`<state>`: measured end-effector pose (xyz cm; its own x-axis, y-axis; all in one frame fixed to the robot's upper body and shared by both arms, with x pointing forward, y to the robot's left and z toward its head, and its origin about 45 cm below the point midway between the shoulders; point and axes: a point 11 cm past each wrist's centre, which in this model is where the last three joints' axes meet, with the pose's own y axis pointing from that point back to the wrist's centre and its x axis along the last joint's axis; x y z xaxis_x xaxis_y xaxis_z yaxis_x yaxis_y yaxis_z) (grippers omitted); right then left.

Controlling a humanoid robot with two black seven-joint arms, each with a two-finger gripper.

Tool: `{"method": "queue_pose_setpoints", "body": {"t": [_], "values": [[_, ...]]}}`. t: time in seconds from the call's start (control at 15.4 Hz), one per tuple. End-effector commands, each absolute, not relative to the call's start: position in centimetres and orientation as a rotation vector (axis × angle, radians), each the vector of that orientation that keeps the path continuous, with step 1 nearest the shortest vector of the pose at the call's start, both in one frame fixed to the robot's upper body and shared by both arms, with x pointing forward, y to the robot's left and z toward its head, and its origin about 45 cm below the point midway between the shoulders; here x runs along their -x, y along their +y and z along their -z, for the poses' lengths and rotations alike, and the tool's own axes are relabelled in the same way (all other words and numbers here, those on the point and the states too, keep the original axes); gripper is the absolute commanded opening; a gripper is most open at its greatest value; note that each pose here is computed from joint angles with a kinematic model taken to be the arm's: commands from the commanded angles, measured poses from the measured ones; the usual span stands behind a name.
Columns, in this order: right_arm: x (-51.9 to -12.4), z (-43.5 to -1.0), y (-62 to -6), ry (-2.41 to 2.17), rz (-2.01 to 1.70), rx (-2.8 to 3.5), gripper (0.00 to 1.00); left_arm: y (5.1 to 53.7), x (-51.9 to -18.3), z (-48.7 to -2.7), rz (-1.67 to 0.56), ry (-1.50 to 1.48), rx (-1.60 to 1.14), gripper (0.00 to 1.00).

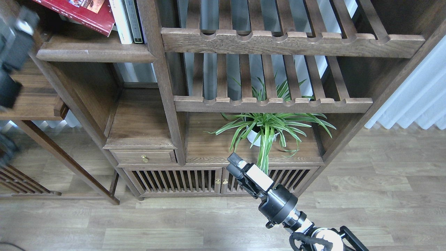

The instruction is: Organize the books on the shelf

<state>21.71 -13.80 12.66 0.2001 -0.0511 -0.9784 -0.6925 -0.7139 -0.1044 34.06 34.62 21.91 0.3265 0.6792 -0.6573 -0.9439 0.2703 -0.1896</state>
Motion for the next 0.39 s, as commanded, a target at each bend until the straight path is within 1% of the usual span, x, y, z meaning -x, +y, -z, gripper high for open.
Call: {"method": "queue_pose_setpoints", "body": {"t": [0.0,0.13,0.32], "values": [[-21.9,-12.9,-13.6,0.679,-1.546,1.951,0.96,31.0,-30.9,-16.1,-1.154,0.705,0.614,0.99],[-22.0,-13.0,-13.3,0.668,-1.545,1.962,0.96,29.2,-30.5,-15.2,-1.130,0.747,0.622,0.99],[-21.9,-13.0,-13.2,0.664,-1.549,1.963,0.96,28.9,-30.5,-15.2,-1.125,0.752,0.627,0.99]]}}
